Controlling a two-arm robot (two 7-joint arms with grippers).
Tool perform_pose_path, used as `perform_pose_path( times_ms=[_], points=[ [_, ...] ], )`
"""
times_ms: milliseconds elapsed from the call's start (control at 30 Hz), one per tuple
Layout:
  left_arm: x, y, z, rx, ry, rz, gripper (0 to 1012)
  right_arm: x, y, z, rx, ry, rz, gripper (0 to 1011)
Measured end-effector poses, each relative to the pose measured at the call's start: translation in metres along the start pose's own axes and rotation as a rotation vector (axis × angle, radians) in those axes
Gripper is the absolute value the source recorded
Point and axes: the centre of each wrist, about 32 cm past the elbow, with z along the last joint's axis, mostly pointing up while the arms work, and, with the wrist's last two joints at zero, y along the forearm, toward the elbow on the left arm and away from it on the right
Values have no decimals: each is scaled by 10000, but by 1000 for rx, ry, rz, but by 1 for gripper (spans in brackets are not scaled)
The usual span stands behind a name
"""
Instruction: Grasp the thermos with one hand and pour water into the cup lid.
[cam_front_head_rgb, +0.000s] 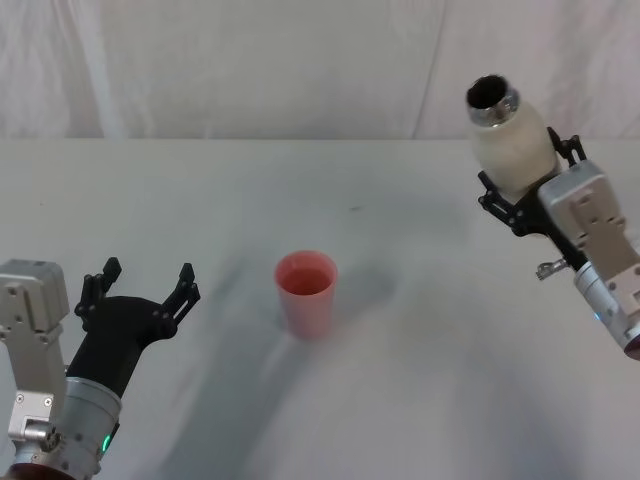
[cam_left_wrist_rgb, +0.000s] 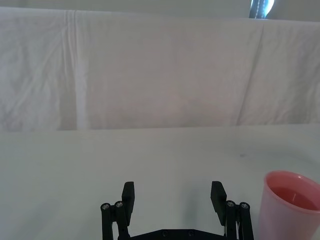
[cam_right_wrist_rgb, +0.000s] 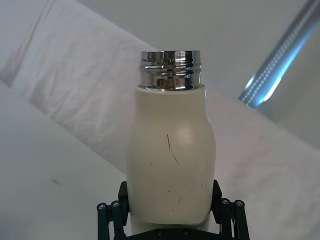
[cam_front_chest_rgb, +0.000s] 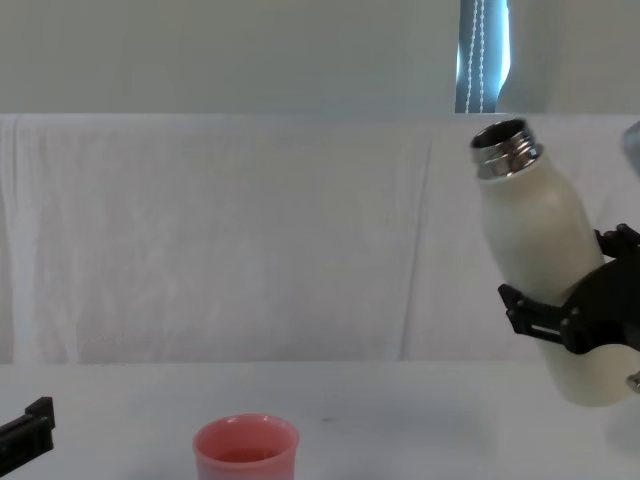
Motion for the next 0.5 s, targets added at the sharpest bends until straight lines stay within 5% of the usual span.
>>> perform_pose_path(
  times_ms=[233,500],
  points=[
    [0,0,0,0,0,0,1001,-16,15,48,-4,-120,36,951],
    [0,0,0,0,0,0,1001,-44,28,88,-8,-152,50,951]
  ],
)
